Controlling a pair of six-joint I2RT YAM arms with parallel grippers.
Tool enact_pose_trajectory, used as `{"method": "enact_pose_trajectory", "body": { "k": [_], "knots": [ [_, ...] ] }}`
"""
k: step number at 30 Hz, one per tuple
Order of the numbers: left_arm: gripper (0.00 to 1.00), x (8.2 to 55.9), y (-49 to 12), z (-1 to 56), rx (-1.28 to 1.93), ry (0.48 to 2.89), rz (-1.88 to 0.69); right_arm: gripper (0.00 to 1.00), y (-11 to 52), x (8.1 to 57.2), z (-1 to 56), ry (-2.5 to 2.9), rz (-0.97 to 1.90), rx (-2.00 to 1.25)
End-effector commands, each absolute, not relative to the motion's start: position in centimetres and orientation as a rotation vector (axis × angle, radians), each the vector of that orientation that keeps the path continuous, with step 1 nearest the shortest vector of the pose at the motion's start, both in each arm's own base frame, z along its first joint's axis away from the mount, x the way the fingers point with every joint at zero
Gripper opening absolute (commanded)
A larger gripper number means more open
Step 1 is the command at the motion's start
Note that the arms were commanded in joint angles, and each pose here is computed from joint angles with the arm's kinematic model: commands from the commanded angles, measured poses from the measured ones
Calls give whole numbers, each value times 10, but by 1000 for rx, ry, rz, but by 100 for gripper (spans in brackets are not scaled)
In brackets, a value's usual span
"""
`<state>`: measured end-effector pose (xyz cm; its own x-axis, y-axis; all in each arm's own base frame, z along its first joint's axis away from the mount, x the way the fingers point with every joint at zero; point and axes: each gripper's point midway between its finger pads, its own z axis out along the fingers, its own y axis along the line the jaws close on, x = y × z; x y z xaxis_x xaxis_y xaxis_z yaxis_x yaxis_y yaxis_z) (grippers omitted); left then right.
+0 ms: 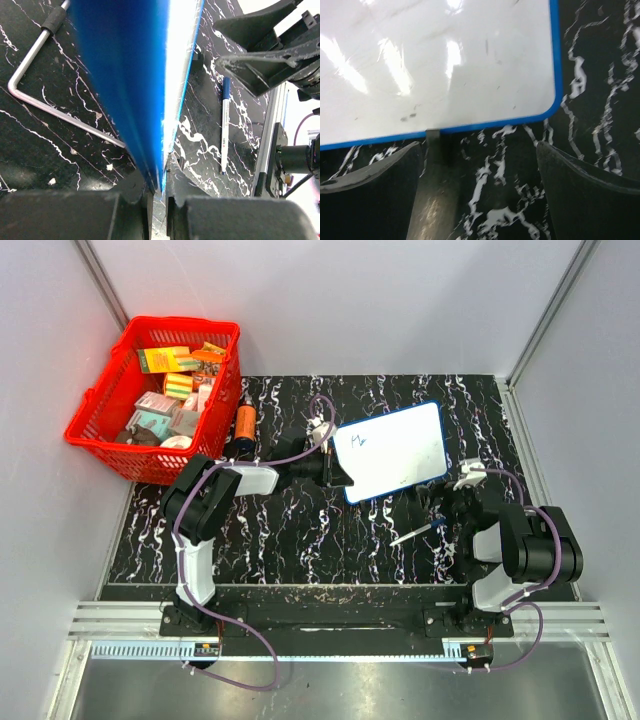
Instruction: Write a sentence on the whiteboard
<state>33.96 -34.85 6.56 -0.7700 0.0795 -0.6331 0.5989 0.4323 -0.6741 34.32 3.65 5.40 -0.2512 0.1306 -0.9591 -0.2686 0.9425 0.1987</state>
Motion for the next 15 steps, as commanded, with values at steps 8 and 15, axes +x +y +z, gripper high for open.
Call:
{"method": "enact_pose_trajectory", "body": {
  "k": [8,15],
  "knots": [
    [0,298,-316,-14,619,2471,-1107,100,-32,408,99,1706,32,173],
    [0,296,-318,-13,657,2442,-1138,100,-32,407,100,1701,34,178]
  ]
}}
